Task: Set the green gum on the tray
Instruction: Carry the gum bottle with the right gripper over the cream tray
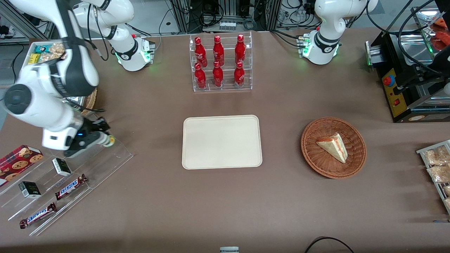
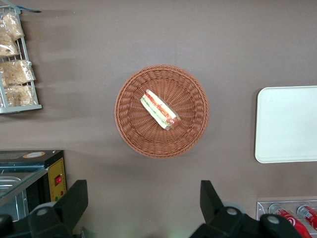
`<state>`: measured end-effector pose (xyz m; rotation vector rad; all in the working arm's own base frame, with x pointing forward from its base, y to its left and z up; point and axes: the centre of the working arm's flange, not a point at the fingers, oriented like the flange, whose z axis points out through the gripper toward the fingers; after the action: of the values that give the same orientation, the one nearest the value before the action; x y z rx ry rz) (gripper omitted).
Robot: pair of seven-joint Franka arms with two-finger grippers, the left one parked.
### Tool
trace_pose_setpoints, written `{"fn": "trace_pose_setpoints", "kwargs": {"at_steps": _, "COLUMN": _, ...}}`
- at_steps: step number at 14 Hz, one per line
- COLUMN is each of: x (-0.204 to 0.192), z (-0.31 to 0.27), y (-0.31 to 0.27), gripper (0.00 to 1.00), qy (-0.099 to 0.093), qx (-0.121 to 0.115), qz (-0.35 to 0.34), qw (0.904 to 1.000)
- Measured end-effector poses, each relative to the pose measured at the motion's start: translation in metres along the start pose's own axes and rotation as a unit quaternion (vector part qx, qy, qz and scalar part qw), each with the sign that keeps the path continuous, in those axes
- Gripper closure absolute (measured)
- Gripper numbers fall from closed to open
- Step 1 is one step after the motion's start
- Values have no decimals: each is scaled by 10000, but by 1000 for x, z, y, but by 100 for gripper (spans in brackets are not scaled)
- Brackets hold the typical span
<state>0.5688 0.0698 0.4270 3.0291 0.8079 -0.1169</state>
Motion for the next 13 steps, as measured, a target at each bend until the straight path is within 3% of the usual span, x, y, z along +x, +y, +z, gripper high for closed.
{"fn": "trace_pose_setpoints", "kwargs": {"at_steps": 7, "x": 73, "z": 25, "y": -125, "gripper": 41, "qy": -90, "qx": 359, "qz": 1328, "qw": 9905}}
{"fn": "trace_pose_setpoints", "kwargs": {"at_steps": 13, "x": 125, "z": 57, "y": -241, "gripper": 41, "qy": -66, "qx": 251, "qz": 2150, "qw": 9763}}
